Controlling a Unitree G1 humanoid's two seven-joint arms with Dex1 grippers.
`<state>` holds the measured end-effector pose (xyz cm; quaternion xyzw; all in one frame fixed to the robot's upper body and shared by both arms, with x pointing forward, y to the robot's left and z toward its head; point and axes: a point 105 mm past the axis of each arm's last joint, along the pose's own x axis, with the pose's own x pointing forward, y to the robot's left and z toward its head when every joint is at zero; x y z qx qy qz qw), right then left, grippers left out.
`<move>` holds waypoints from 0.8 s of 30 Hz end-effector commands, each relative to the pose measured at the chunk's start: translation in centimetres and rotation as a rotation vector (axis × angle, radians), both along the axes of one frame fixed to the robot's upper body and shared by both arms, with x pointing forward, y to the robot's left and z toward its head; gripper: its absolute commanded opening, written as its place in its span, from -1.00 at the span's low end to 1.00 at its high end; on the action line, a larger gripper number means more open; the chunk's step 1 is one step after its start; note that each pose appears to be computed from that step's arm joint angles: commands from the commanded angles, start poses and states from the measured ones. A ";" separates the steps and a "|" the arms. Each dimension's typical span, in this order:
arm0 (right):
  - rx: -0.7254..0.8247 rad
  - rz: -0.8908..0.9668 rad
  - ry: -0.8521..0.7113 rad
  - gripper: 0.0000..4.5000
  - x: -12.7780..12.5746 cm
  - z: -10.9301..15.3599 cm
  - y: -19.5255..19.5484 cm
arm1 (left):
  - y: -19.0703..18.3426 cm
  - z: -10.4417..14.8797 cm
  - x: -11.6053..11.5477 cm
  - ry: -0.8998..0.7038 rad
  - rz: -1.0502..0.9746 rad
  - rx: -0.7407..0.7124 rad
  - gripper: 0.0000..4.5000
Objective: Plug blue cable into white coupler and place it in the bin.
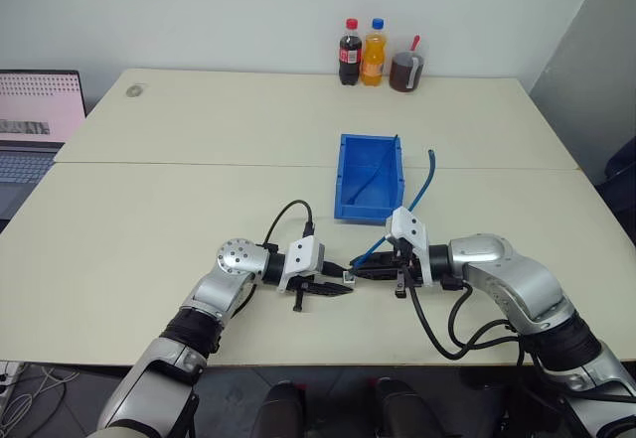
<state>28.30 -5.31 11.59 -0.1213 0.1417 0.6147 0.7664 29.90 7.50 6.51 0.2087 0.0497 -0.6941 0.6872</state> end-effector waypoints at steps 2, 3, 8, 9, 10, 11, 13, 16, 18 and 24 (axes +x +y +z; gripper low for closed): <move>-0.062 -0.023 -0.022 -0.94 0.6 -0.9 0.0 | 0.4 -1.7 -0.5 0.042 0.011 0.072 -0.63; -0.067 -0.019 -0.023 -0.94 0.5 -1.0 0.1 | 0.4 -1.7 -0.5 0.041 0.012 0.072 -0.63; -0.129 0.010 -0.061 -0.94 0.3 -1.7 -0.1 | 0.3 -1.6 -0.4 0.038 0.020 0.070 -0.63; -0.137 0.015 -0.068 -0.94 0.2 -1.7 -0.1 | 0.3 -1.6 -0.3 0.037 0.022 0.070 -0.63; -0.146 0.018 -0.075 -0.94 0.2 -1.7 -0.1 | 0.3 -1.6 -0.3 0.037 0.023 0.069 -0.63; -0.162 0.019 -0.088 -0.94 0.3 -1.7 -0.1 | 0.3 -1.6 -0.3 0.035 0.026 0.068 -0.63; -0.189 0.022 -0.106 -0.94 0.3 -1.6 -0.1 | 0.2 -1.5 -0.3 0.034 0.030 0.066 -0.63; -0.208 0.023 -0.111 -0.94 0.2 -1.3 0.2 | 0.1 -1.5 -0.2 0.033 0.036 0.061 -0.63; -0.211 0.025 -0.102 -0.94 -0.1 -1.3 0.4 | 0.1 -1.4 -0.2 0.033 0.041 0.058 -0.63; -0.265 0.028 -0.056 -0.94 -0.7 -4.0 -0.1 | 0.0 -1.3 -0.1 0.028 0.050 0.051 -0.63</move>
